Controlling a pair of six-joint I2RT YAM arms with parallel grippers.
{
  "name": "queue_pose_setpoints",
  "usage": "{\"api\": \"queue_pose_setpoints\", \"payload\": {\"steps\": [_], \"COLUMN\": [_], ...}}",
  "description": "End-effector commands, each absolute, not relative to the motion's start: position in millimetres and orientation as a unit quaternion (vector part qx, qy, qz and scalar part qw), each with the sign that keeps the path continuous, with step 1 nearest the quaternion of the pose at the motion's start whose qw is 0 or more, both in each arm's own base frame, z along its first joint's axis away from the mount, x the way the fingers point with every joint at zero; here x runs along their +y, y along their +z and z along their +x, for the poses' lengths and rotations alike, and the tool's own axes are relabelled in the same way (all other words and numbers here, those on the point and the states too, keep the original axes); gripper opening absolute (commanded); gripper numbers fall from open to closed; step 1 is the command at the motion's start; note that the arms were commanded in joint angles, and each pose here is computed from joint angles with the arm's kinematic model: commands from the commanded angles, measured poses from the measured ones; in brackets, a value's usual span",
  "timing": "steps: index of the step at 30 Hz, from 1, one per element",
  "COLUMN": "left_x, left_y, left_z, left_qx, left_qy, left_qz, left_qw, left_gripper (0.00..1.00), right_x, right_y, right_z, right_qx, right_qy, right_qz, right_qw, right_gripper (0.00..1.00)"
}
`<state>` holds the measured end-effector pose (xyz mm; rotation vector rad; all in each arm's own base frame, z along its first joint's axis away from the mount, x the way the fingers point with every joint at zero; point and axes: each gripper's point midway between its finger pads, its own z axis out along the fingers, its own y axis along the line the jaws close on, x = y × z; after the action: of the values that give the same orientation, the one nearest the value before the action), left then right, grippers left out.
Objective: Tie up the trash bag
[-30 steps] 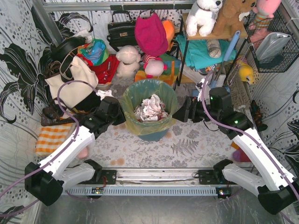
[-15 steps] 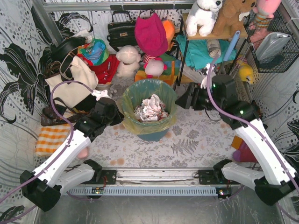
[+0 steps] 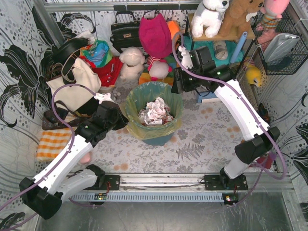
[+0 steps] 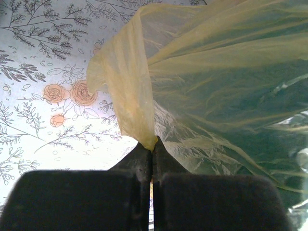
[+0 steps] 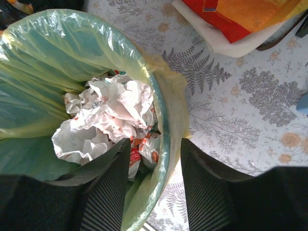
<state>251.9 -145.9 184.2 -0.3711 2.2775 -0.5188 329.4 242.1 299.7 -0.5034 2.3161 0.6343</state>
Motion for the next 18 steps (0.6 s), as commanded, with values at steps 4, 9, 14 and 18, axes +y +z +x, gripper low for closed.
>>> {"api": "queue_pose_setpoints", "payload": {"steps": [4,9,14,18], "left_x": [-151,-151,-151,-150], "left_y": [200,202,203,204], "left_z": [253,253,253,252], "left_qx": [0.879,0.877,0.876,0.874], "left_qy": [-0.226,-0.229,-0.232,-0.232], "left_qz": [-0.146,-0.148,-0.148,-0.15], "left_qw": [0.394,0.396,0.397,0.399], "left_gripper": [0.0,0.0,0.0,0.0], "right_x": [249,255,256,254], "right_y": [294,288,286,283], "right_z": [334,339,341,340], "right_qx": [0.883,0.883,0.885,0.888], "right_qy": [0.234,0.239,0.235,0.232], "right_qz": [-0.257,-0.265,-0.269,-0.27], "right_qw": [0.315,0.304,0.297,0.292], "right_gripper": [0.4,0.33,0.23,0.13]}}
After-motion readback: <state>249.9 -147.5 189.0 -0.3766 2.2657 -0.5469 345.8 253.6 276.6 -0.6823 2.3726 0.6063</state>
